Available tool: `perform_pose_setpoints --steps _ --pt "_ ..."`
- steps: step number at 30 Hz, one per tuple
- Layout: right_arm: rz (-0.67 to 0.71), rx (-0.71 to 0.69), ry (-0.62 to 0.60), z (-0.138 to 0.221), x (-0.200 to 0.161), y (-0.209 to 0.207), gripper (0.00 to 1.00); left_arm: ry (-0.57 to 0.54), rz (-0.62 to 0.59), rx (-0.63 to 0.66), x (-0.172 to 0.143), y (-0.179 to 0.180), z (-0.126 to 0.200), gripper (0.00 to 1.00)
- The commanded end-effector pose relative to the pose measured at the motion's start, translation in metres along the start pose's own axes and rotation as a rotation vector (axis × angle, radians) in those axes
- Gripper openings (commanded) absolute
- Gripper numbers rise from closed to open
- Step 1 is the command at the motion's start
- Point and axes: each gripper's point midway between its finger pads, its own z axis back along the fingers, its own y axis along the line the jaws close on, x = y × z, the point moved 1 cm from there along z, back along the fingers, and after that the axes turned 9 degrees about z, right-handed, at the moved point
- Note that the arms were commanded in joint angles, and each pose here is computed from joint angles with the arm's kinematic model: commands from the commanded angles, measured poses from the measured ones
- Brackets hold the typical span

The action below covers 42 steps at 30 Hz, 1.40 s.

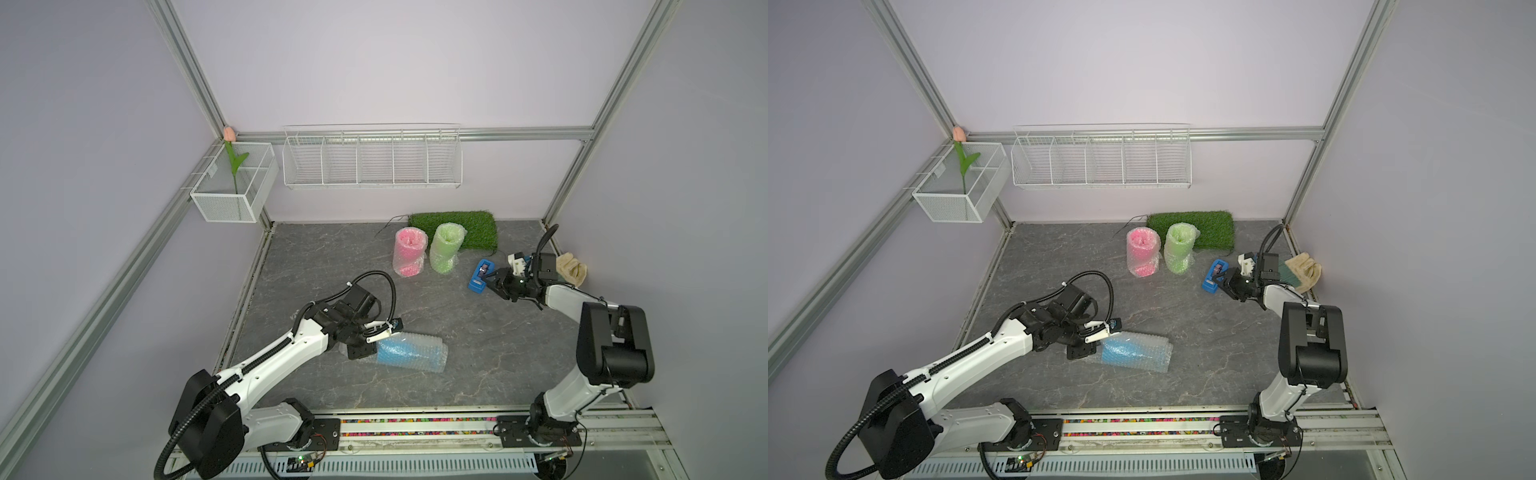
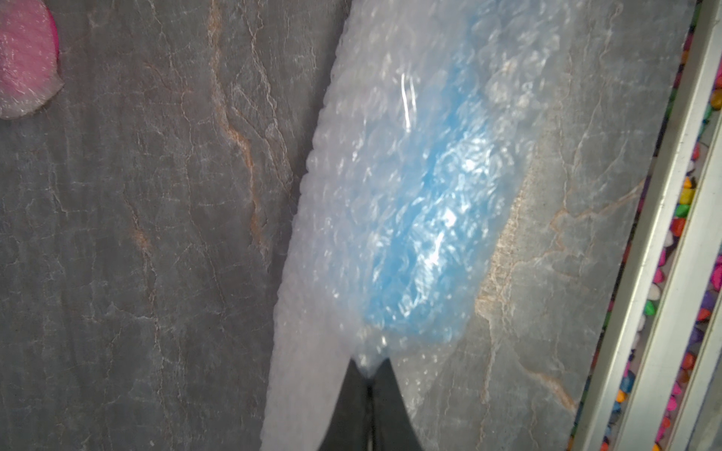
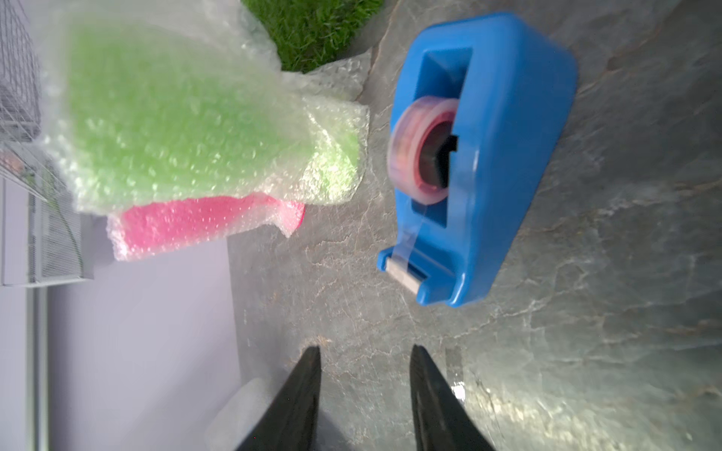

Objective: Wrap wine glasses in bubble wrap
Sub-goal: Pull the tape from the tape cutter.

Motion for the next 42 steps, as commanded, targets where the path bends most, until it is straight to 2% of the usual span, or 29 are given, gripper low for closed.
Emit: perform_pose_setpoints --steps 1,12,17,26,34,42 --pt "-0.029 0.091 -0.01 -0.006 0.018 0.014 0.37 -0.011 -0.005 -0.019 0.002 -0.004 -0.003 0.06" --pt "-0.115 0.02 0.019 -0.029 0.017 -0.02 0.33 -0.009 -0.008 -0.017 0.001 -0.004 -0.003 0.06" --pt "-0.14 0.054 0.032 -0.038 0.016 -0.022 0.32 -0.002 -0.006 -0.021 0.001 -0.004 -0.005 0.06" --pt "-0.192 0.098 0.026 -0.052 0.017 -0.026 0.24 0.007 -0.006 -0.022 0.0 -0.003 -0.005 0.06" --pt "-0.209 0.109 -0.004 -0.047 0.024 -0.023 0.07 0.011 -0.004 -0.03 0.0 -0.004 -0.007 0.06" --pt "-0.179 0.164 -0.052 -0.024 0.037 0.012 0.07 0.009 -0.005 -0.029 0.0 -0.004 -0.006 0.06"
